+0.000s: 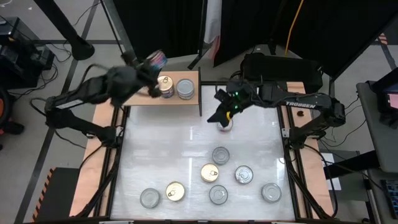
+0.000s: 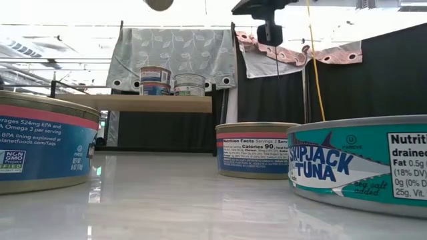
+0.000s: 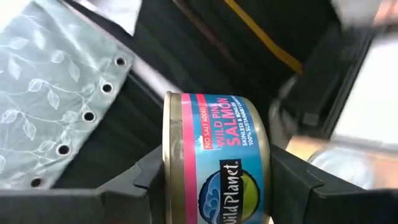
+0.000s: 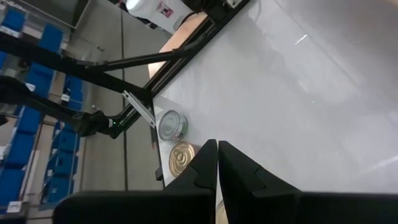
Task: Stack canned seafood by type on shelf
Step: Stack the blue pink tuna can on top of the blue pink tuna cans on the shelf
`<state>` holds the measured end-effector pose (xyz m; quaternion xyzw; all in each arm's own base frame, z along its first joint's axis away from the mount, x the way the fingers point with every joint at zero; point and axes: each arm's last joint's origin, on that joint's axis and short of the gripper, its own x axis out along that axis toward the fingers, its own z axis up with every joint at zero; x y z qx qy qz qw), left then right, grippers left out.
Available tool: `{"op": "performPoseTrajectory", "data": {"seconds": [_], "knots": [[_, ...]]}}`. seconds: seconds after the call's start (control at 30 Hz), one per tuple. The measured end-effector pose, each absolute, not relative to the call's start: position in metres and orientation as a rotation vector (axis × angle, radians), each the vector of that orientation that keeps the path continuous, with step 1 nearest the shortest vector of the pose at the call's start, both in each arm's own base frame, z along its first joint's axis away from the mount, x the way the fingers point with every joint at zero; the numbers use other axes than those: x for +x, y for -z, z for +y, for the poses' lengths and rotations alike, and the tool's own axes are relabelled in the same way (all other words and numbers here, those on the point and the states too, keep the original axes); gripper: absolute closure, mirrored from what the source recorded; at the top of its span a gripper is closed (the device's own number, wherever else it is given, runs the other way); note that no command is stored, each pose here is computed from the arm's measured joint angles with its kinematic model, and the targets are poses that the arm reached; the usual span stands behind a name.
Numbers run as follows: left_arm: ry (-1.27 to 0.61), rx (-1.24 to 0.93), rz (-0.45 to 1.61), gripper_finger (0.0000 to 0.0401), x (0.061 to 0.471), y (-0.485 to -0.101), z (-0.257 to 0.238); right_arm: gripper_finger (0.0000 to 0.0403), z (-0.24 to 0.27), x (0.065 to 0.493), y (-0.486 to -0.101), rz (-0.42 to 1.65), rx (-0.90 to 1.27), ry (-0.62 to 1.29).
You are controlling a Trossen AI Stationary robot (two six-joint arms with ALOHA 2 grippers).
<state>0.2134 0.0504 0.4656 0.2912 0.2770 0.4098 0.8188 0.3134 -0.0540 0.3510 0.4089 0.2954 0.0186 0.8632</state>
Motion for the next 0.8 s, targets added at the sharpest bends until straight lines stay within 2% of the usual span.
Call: {"op": "performPoseTrajectory", "data": {"seconds": [0.17,0.3,0.6,0.8], "knots": [[-0.803,0.611,0.799,0.0211,0.229,-0.435,0.098,0.0397,-0.075,0.308,-0.352,0.606,0.867,-0.071],[-0.74,0.587,0.932,0.0211,0.239,-0.413,0.117,0.0397,-0.085,0.305,-0.352,0.599,0.874,-0.091],[-0.593,0.563,1.142,0.0198,0.254,-0.38,0.125,0.0397,-0.091,0.303,-0.352,0.593,0.848,-0.121],[-0.574,0.563,1.178,0.0195,0.254,-0.376,0.125,0.0397,-0.091,0.302,-0.351,0.603,0.829,-0.124]]}}
